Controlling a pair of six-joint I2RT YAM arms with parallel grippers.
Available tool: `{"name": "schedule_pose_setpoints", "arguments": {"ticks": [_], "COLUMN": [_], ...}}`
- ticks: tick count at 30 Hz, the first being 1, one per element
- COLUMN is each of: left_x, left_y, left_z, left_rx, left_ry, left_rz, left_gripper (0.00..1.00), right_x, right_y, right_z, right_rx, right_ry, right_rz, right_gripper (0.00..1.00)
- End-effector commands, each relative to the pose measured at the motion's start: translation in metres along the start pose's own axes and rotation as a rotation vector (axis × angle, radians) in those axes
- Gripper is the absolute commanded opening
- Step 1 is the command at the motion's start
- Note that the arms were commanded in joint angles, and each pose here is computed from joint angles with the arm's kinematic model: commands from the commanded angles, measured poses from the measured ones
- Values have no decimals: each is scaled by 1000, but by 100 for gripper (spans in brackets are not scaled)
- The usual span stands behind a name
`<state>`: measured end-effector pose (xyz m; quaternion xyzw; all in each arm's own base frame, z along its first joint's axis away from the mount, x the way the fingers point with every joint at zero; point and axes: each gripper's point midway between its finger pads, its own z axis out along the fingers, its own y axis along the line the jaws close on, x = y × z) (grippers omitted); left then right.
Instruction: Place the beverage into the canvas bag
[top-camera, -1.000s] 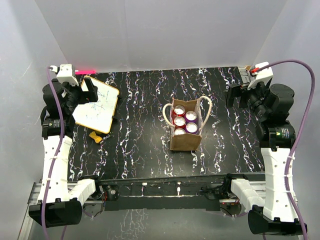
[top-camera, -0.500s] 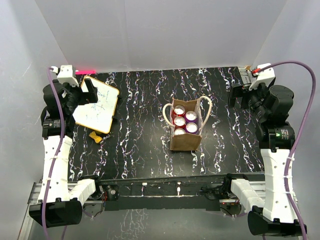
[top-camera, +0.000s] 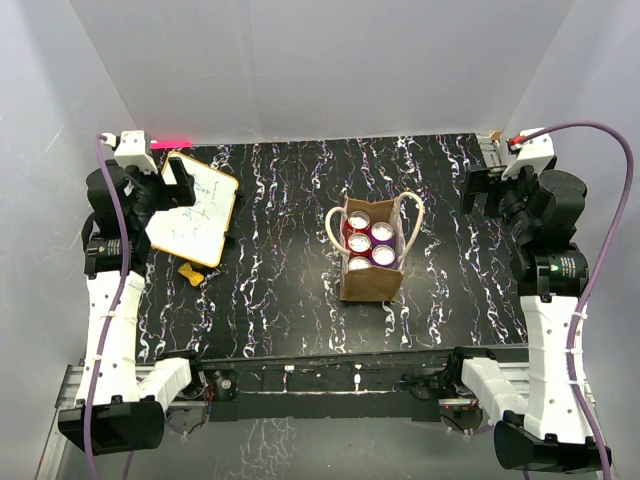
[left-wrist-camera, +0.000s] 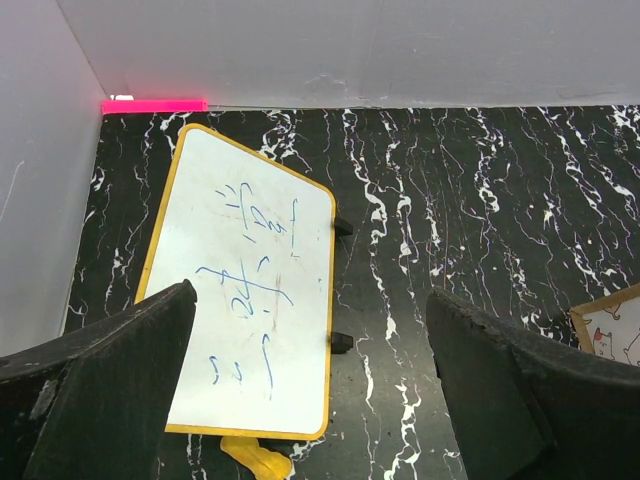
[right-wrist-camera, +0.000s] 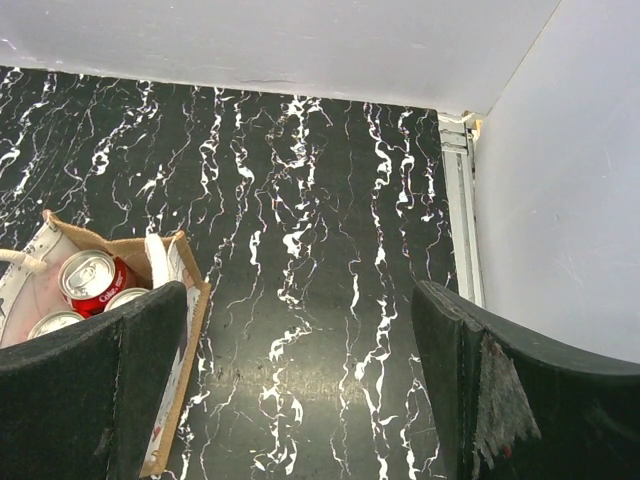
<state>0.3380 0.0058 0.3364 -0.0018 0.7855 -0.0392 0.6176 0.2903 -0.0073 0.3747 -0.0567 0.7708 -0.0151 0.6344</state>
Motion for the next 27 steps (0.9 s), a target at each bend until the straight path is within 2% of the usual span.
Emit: {"name": "schedule_pose_setpoints", "arguments": {"ticks": [1, 27], "left_x": [-5, -1], "left_y": [4, 9], "left_z": [-2, 5], "left_rx": [-17, -40], "left_ry": [-15, 7], "left_rz": [-3, 8], "left_gripper": [97, 97], "right_x": [-16, -14], "right_y": [0, 6], "right_z": [2, 5], "right_rx": [-4, -41], "right_ry": [-60, -56], "right_rz": [4, -7], "right_gripper": [98, 98]}}
